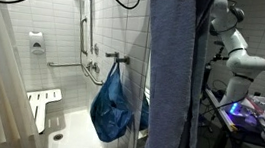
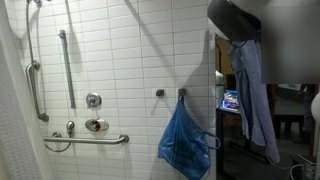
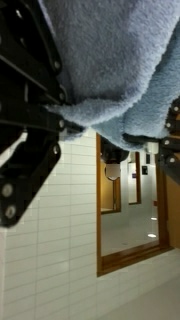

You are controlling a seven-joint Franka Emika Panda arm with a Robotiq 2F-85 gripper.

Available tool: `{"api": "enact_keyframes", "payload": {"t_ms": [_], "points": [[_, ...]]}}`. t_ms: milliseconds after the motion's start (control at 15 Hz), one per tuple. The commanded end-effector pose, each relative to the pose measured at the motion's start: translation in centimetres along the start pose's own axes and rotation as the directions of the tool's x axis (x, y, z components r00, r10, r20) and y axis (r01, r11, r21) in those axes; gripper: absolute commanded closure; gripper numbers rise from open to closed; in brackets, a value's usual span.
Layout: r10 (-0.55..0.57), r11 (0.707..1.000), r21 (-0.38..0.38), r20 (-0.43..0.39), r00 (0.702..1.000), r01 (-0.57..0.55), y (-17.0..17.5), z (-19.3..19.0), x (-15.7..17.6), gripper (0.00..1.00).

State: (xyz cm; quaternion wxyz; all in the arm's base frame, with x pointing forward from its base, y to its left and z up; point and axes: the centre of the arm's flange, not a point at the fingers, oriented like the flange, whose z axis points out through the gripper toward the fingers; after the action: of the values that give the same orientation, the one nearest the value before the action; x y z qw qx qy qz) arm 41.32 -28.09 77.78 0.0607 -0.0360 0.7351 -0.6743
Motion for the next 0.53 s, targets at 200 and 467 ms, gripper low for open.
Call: {"api": "enact_keyframes", "payload": {"t_ms": [200,467], "points": [[-0.211,0.977,0.074,0.184,0.960,0.201,-4.2,-0.8,-0.7,0.99],[-0.251,0.967,0.099,0.226,0.941,0.234,-5.7,-0.8,-0.3,0.99]]}}
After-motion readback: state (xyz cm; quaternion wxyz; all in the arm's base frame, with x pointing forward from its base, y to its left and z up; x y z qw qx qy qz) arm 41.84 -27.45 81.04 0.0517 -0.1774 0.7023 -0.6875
